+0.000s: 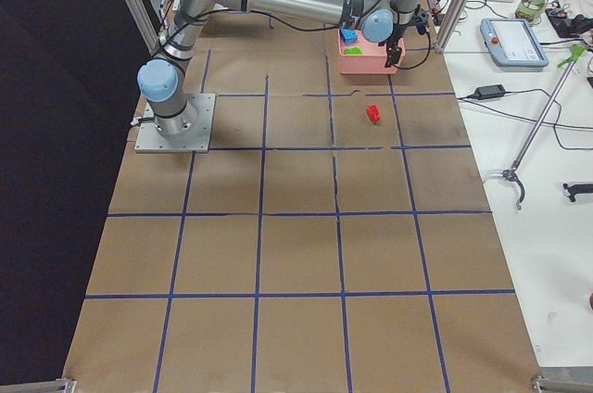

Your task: Put all blocks into box

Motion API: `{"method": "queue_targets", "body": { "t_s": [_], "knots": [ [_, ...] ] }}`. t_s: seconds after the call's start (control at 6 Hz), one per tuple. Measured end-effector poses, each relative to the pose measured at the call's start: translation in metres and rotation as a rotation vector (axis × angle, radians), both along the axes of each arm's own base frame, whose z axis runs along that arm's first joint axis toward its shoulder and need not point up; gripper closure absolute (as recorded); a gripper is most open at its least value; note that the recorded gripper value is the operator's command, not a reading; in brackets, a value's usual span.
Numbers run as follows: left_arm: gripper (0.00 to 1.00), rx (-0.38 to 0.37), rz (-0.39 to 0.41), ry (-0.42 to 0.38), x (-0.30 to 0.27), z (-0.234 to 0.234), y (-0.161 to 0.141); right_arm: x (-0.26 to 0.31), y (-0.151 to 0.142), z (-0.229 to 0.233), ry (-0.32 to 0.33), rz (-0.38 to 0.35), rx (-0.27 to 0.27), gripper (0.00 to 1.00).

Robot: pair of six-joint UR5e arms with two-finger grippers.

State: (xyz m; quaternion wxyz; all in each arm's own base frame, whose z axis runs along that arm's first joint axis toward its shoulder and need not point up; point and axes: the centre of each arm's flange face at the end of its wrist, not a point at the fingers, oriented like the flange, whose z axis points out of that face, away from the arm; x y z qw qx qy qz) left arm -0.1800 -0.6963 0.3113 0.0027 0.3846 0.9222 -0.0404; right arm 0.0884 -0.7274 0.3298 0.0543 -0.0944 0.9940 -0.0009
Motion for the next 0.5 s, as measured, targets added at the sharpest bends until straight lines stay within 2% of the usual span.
{"method": "queue_targets", "body": {
  "t_s": [0.17,0.33,0.5],
  "knots": [
    [1.00,0.003,-0.084,0.014,-0.059,-0.004,0.015,-0.031,0.003,-0.017,-0.005,0.053,0.016,0.01],
    [0.71,0.005,-0.143,0.041,-0.098,-0.012,0.027,-0.049,0.005,-0.034,-0.009,0.077,0.025,0.00],
    [0.32,0.002,-0.180,0.060,-0.121,-0.016,0.034,-0.057,0.006,-0.044,-0.005,0.024,0.032,0.00]
  ]
}}
